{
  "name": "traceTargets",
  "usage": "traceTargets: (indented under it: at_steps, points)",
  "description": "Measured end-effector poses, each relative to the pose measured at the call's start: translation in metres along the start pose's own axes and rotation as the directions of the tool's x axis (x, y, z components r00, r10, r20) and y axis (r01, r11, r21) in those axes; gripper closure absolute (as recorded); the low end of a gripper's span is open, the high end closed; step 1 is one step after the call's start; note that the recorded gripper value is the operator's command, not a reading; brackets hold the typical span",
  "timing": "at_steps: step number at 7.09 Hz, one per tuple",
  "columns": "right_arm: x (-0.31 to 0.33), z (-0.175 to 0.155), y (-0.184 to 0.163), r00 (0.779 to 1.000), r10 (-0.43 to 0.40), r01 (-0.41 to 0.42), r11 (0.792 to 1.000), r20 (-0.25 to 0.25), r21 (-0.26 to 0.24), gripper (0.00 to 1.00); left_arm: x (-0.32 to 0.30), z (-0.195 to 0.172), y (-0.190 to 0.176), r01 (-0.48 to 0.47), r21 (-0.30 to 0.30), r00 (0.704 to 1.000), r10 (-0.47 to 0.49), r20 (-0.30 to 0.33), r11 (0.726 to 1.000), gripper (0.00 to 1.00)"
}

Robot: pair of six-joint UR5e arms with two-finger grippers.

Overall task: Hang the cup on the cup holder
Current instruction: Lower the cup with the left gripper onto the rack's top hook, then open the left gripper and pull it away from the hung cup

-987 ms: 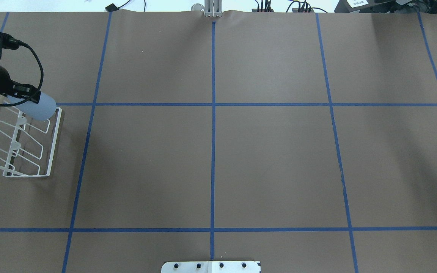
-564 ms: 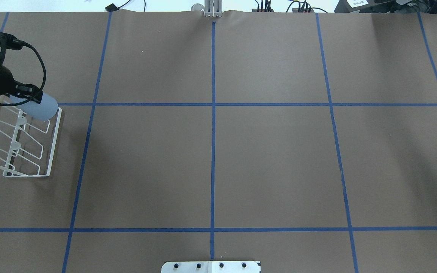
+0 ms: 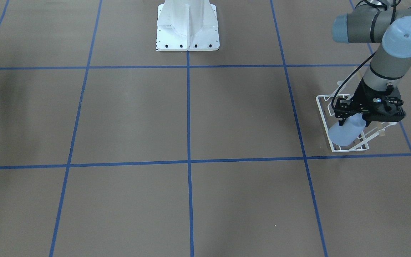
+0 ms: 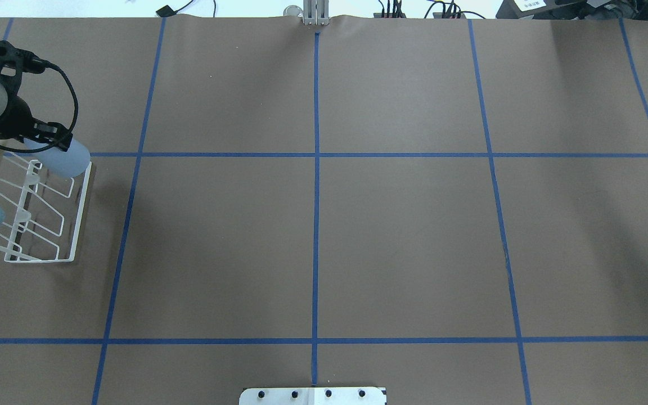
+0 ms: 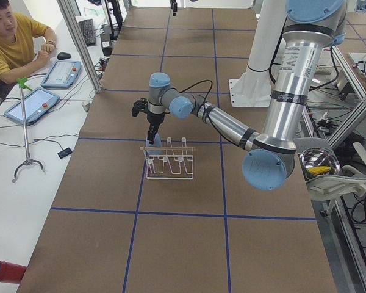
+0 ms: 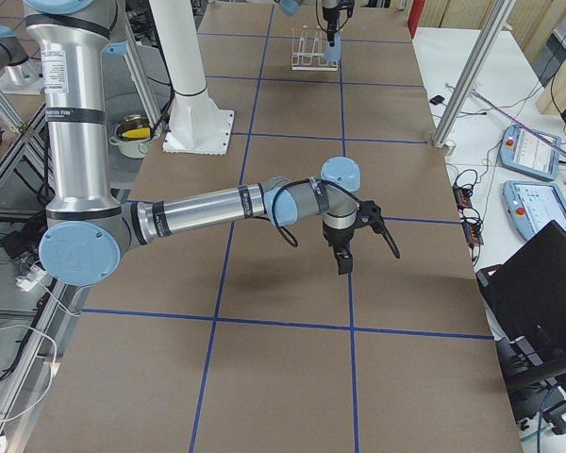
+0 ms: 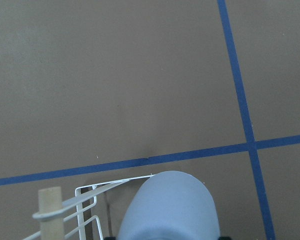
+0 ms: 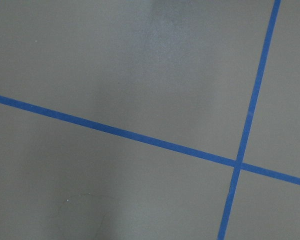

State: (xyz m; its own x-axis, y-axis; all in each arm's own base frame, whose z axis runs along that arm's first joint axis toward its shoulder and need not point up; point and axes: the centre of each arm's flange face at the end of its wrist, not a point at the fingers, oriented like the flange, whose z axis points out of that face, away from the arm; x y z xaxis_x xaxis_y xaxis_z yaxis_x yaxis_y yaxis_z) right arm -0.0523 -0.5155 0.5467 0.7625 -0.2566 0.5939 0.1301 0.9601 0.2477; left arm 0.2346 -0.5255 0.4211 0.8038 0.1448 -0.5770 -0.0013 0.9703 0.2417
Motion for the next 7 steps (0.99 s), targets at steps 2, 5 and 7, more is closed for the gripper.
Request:
traceTargets:
  at_steps: [2,5,7]
  points:
    - [0.000,0.001,0.000,1.000,0.001,-0.001,1.000,0.002,-0.002,0.00,0.006,-0.009,-0.004,-0.011,0.013,1.000,0.011,-0.016,1.000,0.02]
    - [0.008,0.007,0.014,1.000,-0.002,0.003,1.000,0.020,-0.021,0.00,-0.032,-0.036,-0.016,-0.060,0.025,0.998,0.061,-0.031,0.998,0.02]
    - [0.031,-0.002,0.024,1.000,-0.012,0.012,1.000,0.012,-0.015,0.00,-0.114,-0.053,-0.020,-0.125,0.008,0.992,0.125,-0.028,0.992,0.02]
